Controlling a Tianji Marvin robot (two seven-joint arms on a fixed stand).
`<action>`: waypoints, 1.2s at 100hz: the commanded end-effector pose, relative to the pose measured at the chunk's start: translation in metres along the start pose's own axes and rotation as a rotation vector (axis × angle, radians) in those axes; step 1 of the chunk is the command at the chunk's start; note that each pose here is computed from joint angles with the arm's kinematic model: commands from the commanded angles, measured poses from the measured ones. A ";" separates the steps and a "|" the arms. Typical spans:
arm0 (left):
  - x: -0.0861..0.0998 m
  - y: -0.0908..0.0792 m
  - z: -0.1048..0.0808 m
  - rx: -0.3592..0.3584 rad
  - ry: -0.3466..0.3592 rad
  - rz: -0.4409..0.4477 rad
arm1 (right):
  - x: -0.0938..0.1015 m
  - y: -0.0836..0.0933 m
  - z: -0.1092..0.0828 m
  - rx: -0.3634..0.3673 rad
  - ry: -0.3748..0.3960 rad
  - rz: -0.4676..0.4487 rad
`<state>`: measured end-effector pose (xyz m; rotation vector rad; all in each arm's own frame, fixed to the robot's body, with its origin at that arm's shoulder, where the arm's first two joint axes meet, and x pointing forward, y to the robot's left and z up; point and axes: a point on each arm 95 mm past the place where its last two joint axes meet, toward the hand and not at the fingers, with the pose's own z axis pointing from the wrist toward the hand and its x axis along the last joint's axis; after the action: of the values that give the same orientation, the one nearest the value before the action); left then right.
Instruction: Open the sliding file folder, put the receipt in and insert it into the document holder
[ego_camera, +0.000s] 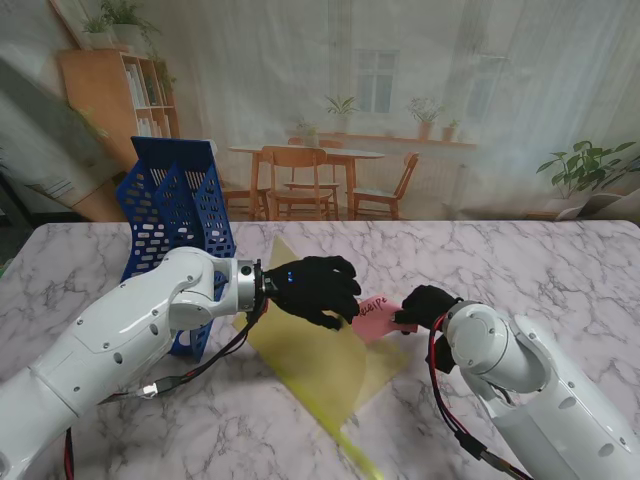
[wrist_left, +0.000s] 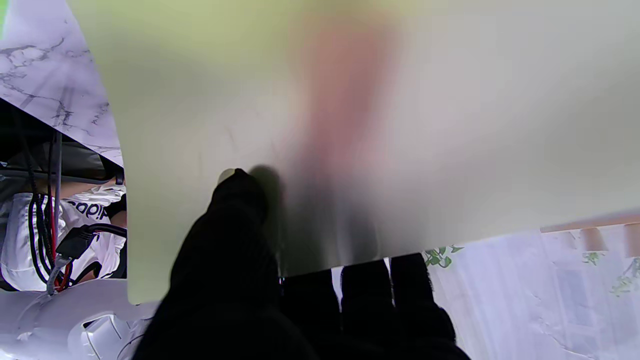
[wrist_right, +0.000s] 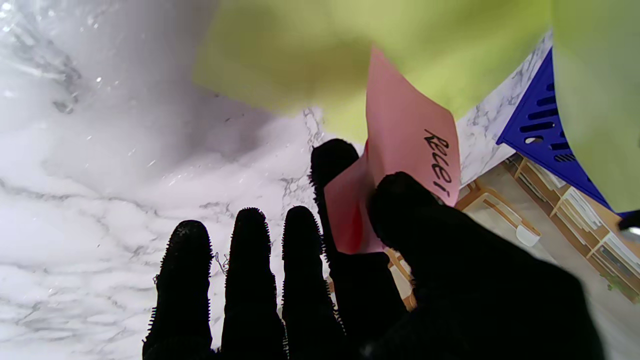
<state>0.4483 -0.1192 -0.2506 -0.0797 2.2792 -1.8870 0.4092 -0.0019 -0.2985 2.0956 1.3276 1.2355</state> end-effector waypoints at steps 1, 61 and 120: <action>-0.002 -0.002 0.003 -0.010 0.003 0.005 | 0.003 -0.003 0.004 0.035 -0.004 0.018; -0.001 -0.001 0.007 0.003 -0.007 -0.001 | 0.029 -0.029 0.027 0.215 -0.068 0.018; 0.003 -0.011 0.013 0.023 0.026 -0.043 | 0.013 -0.022 0.017 0.144 -0.056 0.041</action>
<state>0.4486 -0.1261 -0.2496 -0.1176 2.2818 -1.9249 0.4158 0.0222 -0.3142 2.2416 1.3930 1.1221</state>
